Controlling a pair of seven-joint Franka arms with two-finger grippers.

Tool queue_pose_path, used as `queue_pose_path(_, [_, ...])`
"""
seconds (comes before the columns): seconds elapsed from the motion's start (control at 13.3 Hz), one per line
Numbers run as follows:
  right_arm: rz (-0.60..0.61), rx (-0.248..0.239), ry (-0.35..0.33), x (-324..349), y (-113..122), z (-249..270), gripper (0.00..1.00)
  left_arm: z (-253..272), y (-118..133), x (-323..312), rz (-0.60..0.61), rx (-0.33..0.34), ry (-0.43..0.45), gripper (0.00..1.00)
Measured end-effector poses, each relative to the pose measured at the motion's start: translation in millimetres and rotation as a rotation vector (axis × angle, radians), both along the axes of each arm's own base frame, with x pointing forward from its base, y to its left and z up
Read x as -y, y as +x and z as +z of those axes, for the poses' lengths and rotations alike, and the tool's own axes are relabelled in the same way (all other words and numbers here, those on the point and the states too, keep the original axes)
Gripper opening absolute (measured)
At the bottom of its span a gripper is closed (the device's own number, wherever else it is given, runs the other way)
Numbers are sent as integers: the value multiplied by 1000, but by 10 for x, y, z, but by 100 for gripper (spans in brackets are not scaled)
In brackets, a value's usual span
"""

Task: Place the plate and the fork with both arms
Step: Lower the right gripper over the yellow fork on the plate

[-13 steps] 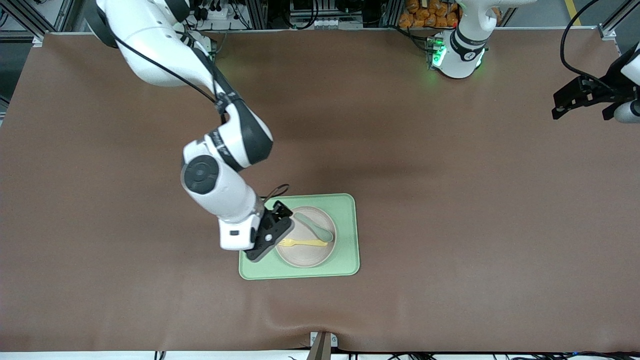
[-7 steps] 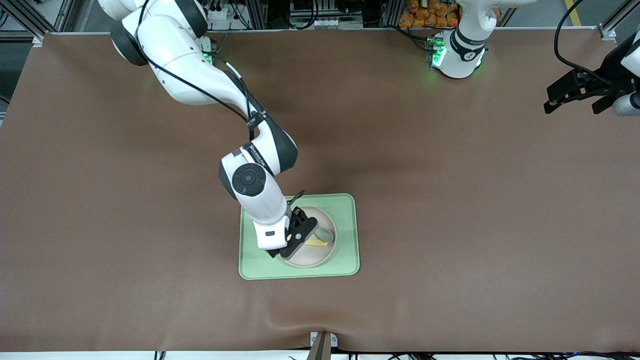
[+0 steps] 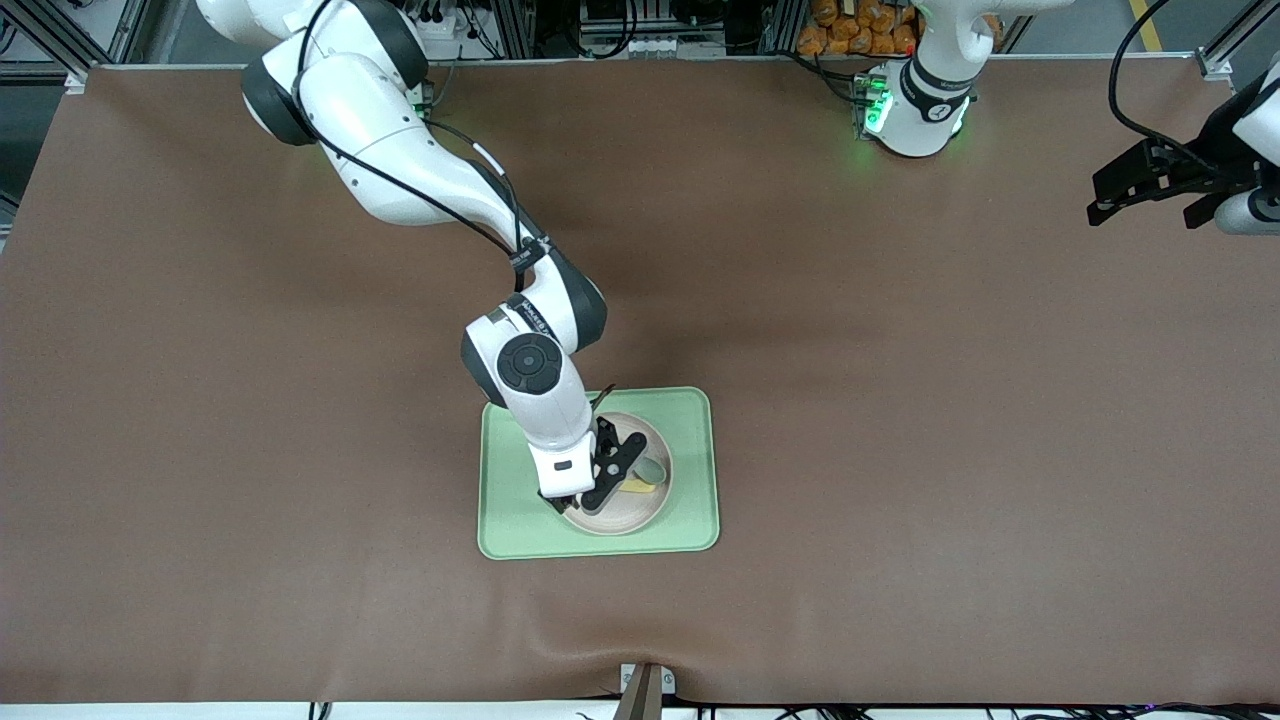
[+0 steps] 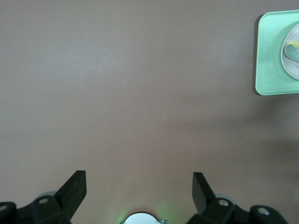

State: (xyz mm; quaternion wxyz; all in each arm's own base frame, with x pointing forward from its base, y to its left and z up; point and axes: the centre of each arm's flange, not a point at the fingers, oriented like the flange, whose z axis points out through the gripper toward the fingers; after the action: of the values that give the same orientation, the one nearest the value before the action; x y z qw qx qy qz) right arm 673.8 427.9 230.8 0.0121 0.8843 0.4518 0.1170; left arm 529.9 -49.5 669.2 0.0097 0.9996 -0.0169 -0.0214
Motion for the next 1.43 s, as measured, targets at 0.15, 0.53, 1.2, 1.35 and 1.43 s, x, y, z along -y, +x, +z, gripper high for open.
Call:
queue_pose_path(0.15, [15,6,-15,-24,-20,-79,79,-7,1,-3,1,-2,0,100])
queue_pose_path(0.53, [29,9,-22,-66,-55,-209,79,-7,7,-55,10,-1,0,100])
queue_pose_path(1.2, [40,9,-32,-83,-85,-387,79,-7,8,-62,11,0,0,100])
queue_pose_path(1.35, [43,8,-36,-81,-89,-413,79,-7,8,-62,11,0,0,100])
queue_pose_path(1.43, [44,8,-38,-80,-90,-421,79,-7,8,-62,7,0,0,100])
